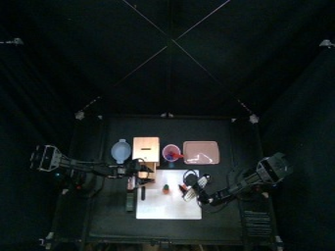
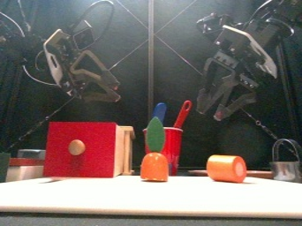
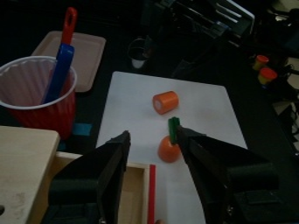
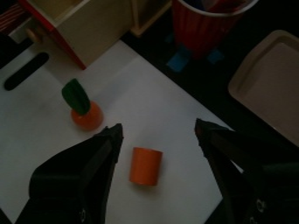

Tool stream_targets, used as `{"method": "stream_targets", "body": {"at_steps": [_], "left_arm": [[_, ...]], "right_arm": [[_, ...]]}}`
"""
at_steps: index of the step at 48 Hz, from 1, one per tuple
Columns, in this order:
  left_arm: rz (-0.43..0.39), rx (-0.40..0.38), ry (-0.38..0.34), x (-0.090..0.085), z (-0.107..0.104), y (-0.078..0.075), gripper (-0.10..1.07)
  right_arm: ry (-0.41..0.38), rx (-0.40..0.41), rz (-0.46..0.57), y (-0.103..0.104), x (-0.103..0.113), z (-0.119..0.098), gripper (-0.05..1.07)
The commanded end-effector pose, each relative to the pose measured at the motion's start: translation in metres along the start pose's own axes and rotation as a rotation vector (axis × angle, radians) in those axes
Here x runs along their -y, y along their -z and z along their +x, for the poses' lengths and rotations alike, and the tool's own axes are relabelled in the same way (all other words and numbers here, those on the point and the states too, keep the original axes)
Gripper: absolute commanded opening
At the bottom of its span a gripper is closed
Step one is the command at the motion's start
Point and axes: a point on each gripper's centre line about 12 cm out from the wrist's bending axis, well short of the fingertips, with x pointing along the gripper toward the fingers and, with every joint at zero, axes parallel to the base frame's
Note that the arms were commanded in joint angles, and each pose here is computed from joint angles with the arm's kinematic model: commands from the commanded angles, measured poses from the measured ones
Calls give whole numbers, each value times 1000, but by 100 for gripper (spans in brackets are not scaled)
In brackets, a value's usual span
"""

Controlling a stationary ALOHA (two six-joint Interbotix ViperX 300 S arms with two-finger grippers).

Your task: Put carrot bottom on plate

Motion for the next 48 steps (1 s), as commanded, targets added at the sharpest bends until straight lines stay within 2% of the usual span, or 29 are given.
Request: {"method": "stream_targets", "body": {"at_steps": [1,13,24,37,48], "left_arm": [[2,30,7,3,2,-9,84],[5,43,14,4,2,-11,84],[9,58,29,9,2,-12,84],[4,54,31,10,1,-11,84],[3,54,32,10,2,-11,84]], "right_arm": [[-27,3,49,-10,0,-13,96],[-17,-50,58,3,-5,-2,96],[-56,-130,47,20,-12,18,96],[-3,-153,44,28,1,29,96],[-22,-169,50,28,0,36,96]]}}
